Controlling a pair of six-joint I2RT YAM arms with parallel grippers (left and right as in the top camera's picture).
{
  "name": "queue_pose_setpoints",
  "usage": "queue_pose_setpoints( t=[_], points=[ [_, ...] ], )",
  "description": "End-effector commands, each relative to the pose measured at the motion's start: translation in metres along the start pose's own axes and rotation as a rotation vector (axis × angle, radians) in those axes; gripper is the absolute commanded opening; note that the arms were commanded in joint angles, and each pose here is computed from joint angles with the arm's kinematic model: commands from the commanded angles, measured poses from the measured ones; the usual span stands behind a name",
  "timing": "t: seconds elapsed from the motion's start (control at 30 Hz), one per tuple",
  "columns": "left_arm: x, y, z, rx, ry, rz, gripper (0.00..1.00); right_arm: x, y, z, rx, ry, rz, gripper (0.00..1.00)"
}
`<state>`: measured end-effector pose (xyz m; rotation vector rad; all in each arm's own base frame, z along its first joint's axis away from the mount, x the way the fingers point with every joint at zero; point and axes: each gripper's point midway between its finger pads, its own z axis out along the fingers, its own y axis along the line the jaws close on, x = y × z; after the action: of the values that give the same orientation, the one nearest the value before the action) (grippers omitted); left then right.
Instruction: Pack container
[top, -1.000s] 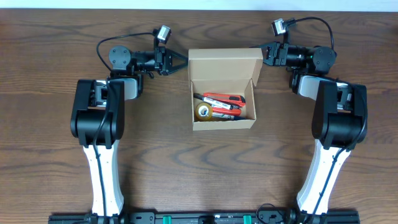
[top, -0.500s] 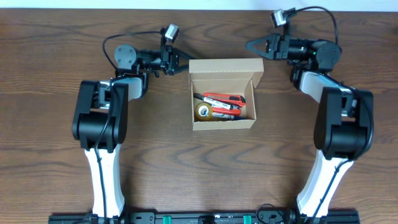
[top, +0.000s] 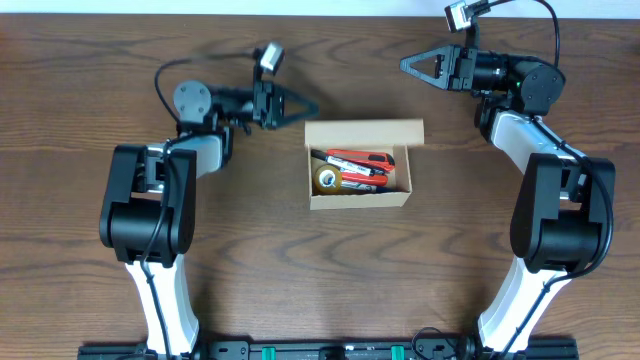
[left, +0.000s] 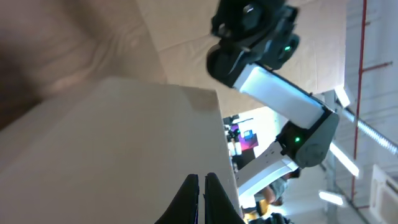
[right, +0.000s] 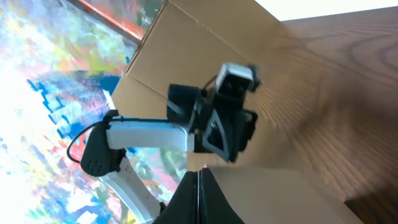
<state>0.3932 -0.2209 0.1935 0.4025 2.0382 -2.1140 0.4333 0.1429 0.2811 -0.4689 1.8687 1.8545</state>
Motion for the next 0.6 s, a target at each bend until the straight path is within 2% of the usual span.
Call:
queue_pose_setpoints(
  t=[0.0,0.13,0.37,0.47,0.57],
  points=[
    [0.013,0.008,-0.001,-0.003,0.01,0.025,0.06,0.0,0.025,0.003,-0.003,0.016,-0.081,0.02],
    [0.017,0.002,-0.001,-0.003,0.01,0.029,0.06,-0.002,0.044,0.003,-0.003,0.016,-0.124,0.02],
    [0.014,-0.041,-0.002,0.001,0.009,0.146,0.06,-0.003,0.083,0.004,-0.007,0.018,-0.223,0.02],
    [0.014,-0.069,-0.001,0.005,0.01,0.235,0.05,-0.001,0.109,0.005,-0.011,0.021,-0.371,0.02],
    [0.018,-0.105,-0.001,0.01,0.01,0.4,0.06,0.003,0.144,0.007,-0.021,0.025,-0.612,0.02]
  ],
)
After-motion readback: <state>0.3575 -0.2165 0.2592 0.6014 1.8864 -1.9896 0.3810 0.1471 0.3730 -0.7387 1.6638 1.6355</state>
